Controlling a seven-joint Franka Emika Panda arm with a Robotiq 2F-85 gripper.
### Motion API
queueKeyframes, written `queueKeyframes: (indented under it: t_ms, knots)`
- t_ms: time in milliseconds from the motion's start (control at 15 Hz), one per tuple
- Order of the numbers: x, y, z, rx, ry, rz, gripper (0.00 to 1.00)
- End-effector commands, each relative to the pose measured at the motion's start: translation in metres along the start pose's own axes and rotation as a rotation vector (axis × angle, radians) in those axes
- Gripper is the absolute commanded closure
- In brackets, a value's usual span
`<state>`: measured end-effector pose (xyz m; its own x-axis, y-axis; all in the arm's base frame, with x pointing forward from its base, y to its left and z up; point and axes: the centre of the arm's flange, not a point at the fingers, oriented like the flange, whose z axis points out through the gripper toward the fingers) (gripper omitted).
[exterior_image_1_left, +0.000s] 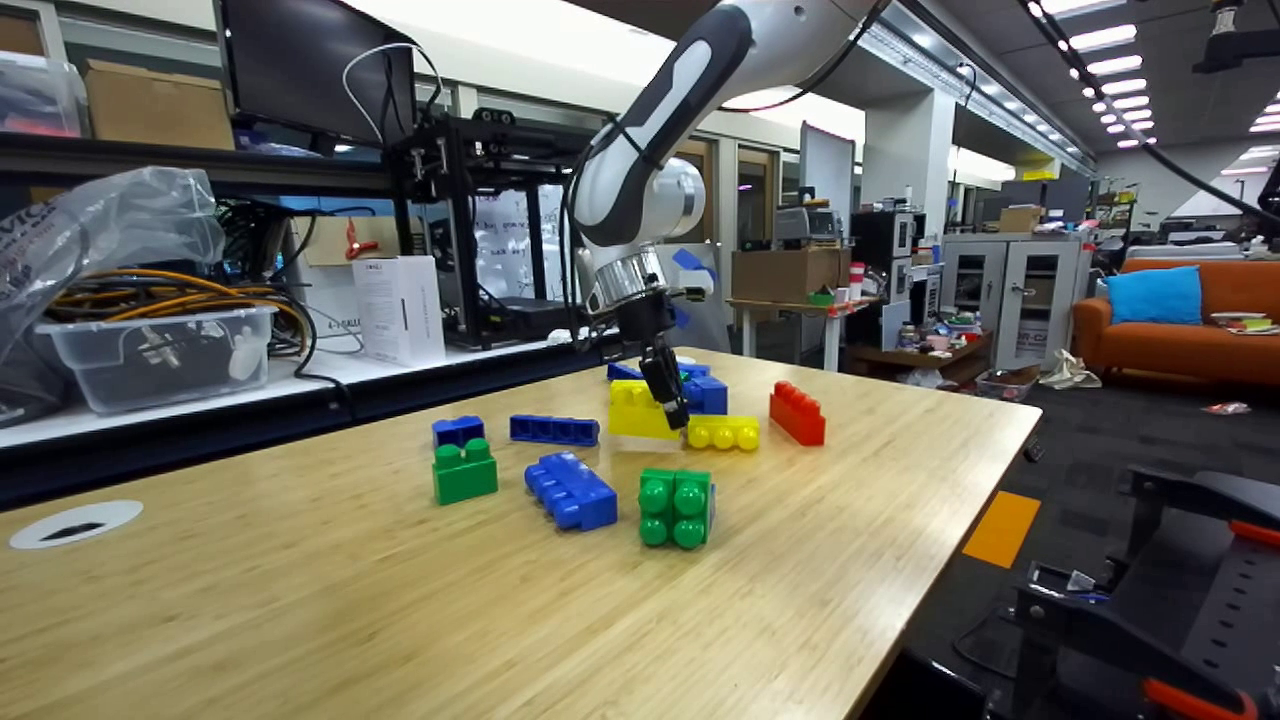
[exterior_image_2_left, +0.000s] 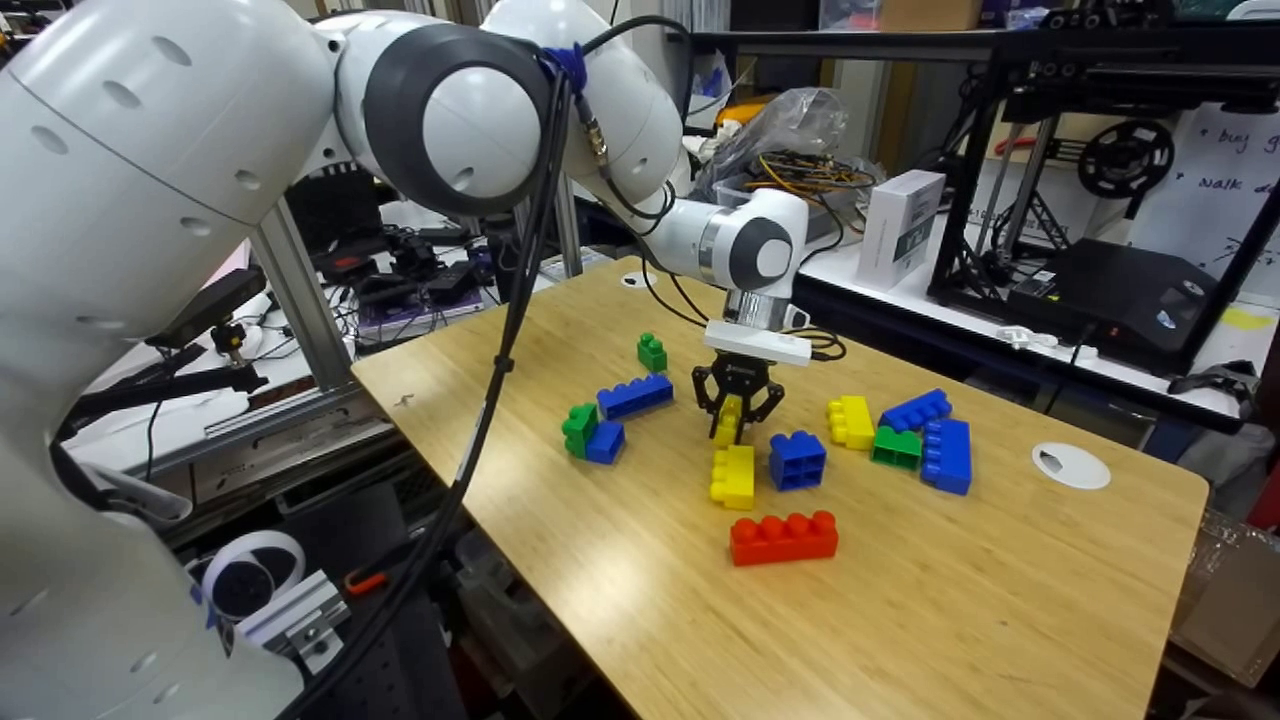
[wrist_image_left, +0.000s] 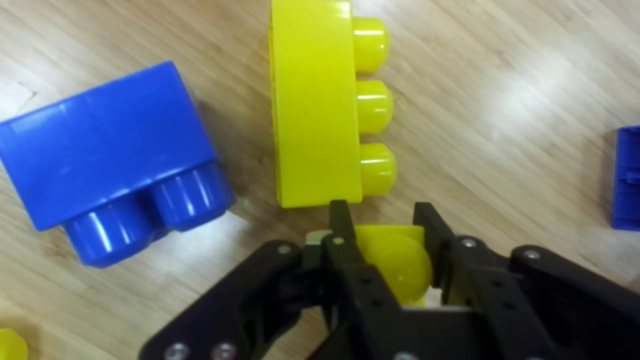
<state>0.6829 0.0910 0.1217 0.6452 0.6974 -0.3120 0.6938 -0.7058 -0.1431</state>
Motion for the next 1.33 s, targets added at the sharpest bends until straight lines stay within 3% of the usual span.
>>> queueKeyframes:
  t_ms: [0, 133, 467, 733, 933, 1267]
  knots:
    - [-0.009, -0.006, 0.001, -0.019, -0.006, 0.011, 0.38]
    - [-0.009, -0.007, 0.002, -0.019, -0.006, 0.016, 0.34]
    - [-0.015, -0.014, -0.023, 0.030, 0.060, -0.006, 0.02]
    - [-0.026, -0.023, -0.079, 0.010, 0.170, 0.018, 0.00]
    - [-0.036, -0.028, -0.120, -0.016, 0.259, 0.119, 0.00]
    - [-0.052, -0.049, -0.158, -0.039, 0.390, 0.299, 0.00]
